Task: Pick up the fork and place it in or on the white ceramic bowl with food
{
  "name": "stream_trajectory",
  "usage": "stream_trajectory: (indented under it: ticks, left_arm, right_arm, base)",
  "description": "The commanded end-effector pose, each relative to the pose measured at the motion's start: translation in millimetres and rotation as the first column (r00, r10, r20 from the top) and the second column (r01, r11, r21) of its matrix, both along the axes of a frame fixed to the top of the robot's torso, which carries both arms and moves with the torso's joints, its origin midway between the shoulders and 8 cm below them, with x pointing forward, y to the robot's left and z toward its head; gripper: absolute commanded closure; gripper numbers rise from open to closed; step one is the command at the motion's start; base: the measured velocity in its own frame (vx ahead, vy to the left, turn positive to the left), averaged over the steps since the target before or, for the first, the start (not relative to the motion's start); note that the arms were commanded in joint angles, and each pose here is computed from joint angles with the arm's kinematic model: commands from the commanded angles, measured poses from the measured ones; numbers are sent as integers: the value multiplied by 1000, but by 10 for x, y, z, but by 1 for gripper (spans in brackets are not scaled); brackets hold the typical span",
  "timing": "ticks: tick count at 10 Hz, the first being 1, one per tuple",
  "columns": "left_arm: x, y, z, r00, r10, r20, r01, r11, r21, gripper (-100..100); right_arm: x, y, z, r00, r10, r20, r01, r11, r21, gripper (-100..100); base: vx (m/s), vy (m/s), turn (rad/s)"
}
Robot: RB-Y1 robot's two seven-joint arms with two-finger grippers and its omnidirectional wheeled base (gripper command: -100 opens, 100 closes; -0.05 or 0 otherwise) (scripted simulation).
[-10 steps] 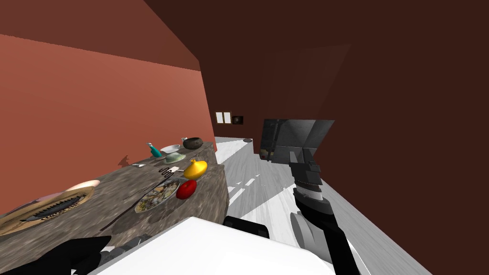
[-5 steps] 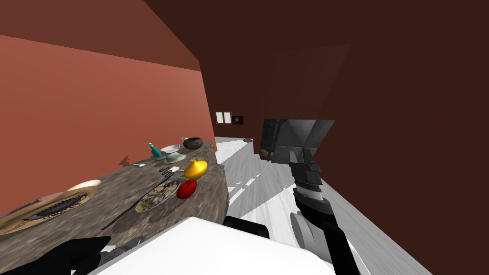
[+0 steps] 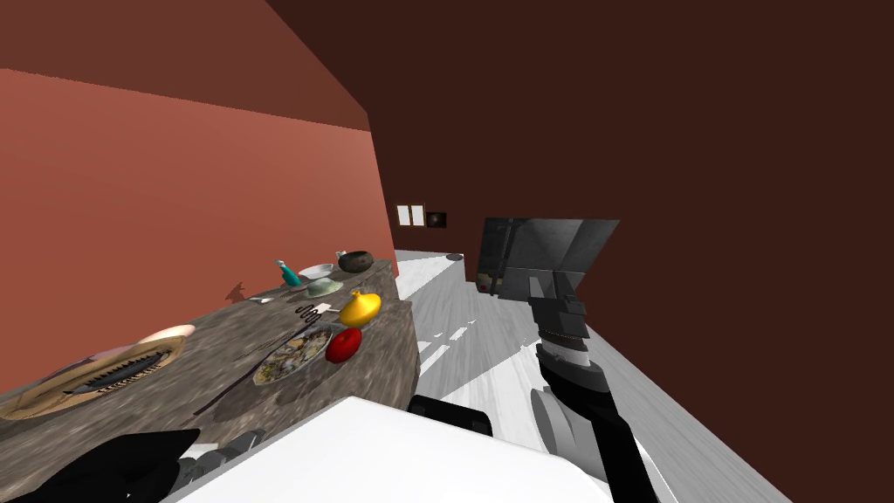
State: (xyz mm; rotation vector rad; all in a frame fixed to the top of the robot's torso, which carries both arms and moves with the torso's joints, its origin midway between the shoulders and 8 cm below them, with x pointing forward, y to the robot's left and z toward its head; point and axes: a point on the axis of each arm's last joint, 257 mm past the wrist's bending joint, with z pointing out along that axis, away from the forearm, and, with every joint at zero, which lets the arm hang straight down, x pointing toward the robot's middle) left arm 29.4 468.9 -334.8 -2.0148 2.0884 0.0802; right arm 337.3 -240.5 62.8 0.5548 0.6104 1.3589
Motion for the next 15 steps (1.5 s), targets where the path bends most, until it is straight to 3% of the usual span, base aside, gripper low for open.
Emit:
stream_trajectory:
  ticks: [1, 2, 5, 7, 8, 10, 11, 12, 13, 15]
  left_arm:
    - [0, 0, 0, 1000, 0, 0, 0, 1000, 0, 0]
    - [34, 93, 52, 999, 38, 15, -38, 999, 15, 100]
    - [83, 276, 148, 990, 135, 52, -137, 990, 35, 100]
    - [118, 432, 235, 972, 218, 87, -222, 974, 47, 100]
    - [118, 432, 235, 970, 224, 89, -229, 972, 45, 100]
    - [149, 604, 337, 940, 315, 132, -324, 945, 51, 100]
    - [149, 604, 337, 935, 327, 135, -336, 941, 48, 100]
    - [164, 695, 393, 912, 376, 160, -388, 920, 47, 100]
    - [164, 695, 393, 910, 382, 162, -393, 918, 45, 100]
    - [189, 881, 514, 853, 475, 215, -493, 869, 36, 100]
  right_arm:
    - [0, 0, 0, 1000, 0, 0, 0, 1000, 0, 0]
    - [0, 0, 0, 1000, 0, 0, 0, 1000, 0, 0]
    - [0, 0, 0, 1000, 0, 0, 0, 1000, 0, 0]
    - [0, 0, 0, 1000, 0, 0, 0, 1000, 0, 0]
    - [0, 0, 0, 1000, 0, 0, 0, 1000, 0, 0]
    - [0, 0, 0, 1000, 0, 0, 0, 1000, 0, 0]
    - [0, 0, 0, 1000, 0, 0, 0, 1000, 0, 0]
    - [0, 0, 0, 1000, 0, 0, 0, 1000, 0, 0]
    - [0, 0, 0, 1000, 0, 0, 0, 1000, 0, 0]
    - [0, 0, 0, 1000, 0, 0, 0, 1000, 0, 0]
  base:
    - [0, 0, 0]
    - [2, -16, 49]
    - [5, -33, 64]
    - [6, -41, 69]
    - [3, -28, 40]
    - [8, -24, 62]
    - [12, -26, 42]
    - [19, -23, 53]
    - [12, -18, 38]
    - [21, -34, 74]
